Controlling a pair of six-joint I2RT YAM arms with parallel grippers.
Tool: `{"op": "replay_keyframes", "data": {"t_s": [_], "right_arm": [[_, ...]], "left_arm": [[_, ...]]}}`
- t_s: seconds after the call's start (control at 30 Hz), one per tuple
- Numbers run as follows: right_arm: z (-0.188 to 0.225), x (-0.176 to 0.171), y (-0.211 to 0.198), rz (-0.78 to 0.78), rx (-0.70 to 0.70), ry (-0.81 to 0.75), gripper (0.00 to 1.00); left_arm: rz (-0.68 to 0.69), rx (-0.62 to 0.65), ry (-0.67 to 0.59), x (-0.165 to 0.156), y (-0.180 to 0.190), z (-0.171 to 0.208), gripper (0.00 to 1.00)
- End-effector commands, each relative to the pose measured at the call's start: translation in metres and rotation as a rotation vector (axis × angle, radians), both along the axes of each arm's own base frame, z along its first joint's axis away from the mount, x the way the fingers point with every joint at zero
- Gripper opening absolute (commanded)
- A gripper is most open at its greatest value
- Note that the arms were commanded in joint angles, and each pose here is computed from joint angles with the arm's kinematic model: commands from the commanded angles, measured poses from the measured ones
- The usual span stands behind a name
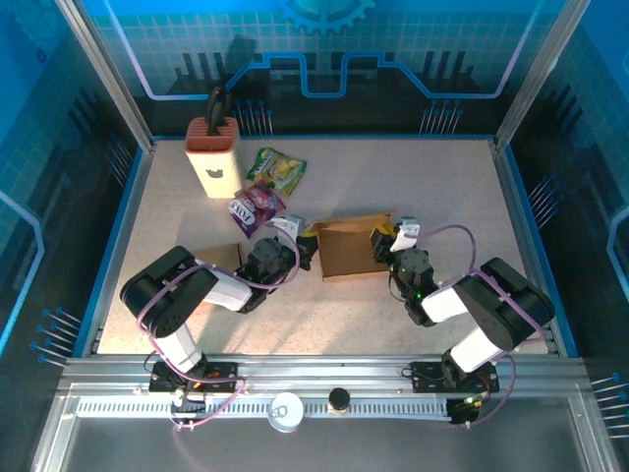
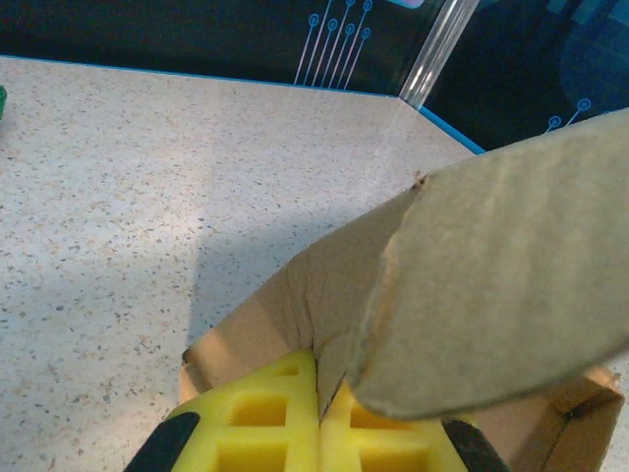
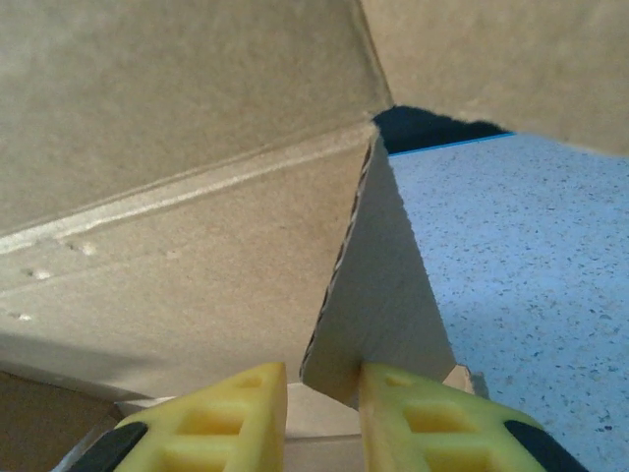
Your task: Fold the paper box
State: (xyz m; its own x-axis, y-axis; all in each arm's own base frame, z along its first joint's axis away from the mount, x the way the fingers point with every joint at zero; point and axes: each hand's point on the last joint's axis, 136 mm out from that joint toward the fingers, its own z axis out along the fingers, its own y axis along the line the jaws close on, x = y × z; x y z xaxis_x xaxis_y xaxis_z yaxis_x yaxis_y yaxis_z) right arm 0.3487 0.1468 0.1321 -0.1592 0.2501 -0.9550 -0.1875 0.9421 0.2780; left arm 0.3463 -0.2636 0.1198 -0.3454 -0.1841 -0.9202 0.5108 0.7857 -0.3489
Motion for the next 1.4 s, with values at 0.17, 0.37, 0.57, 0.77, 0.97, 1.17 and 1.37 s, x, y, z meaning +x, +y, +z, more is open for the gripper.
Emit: {"op": "replay_keyframes", "data": {"t_s": [0.17, 0.37, 0.57, 0.77, 0.97, 1.17, 1.37], "right_arm": [[0.007, -0.008, 0.009, 0.042, -0.038, 0.112, 0.39], [0.016, -0.032, 0.004, 0.089, -0.03, 0.378, 0.75], [0.029, -0.064, 0.002, 0.165, 0.021, 0.553, 0.85], [0.025, -0.081, 0.0, 0.186, 0.034, 0.661, 0.9], [0.066, -0.097, 0.002, 0.247, 0.102, 0.577, 0.9], [0.099, -0.106, 0.004, 0.274, 0.17, 0.595, 0.89], [0.095, -0.088, -0.023, 0.128, 0.306, 0.704, 0.88]], "left_arm": [[-0.003, 0.03, -0.016, -0.013, -0.006, -0.009, 0.02], [0.034, 0.051, -0.04, -0.008, -0.001, 0.002, 0.01], [0.054, 0.07, -0.064, -0.005, 0.002, 0.017, 0.0], [0.079, 0.13, -0.083, -0.001, 0.007, 0.031, 0.0], [0.111, 0.219, -0.108, 0.003, 0.018, 0.039, 0.0], [0.114, 0.242, -0.097, 0.013, 0.02, 0.04, 0.0], [0.124, 0.223, -0.095, 0.019, 0.023, 0.039, 0.0]]}}
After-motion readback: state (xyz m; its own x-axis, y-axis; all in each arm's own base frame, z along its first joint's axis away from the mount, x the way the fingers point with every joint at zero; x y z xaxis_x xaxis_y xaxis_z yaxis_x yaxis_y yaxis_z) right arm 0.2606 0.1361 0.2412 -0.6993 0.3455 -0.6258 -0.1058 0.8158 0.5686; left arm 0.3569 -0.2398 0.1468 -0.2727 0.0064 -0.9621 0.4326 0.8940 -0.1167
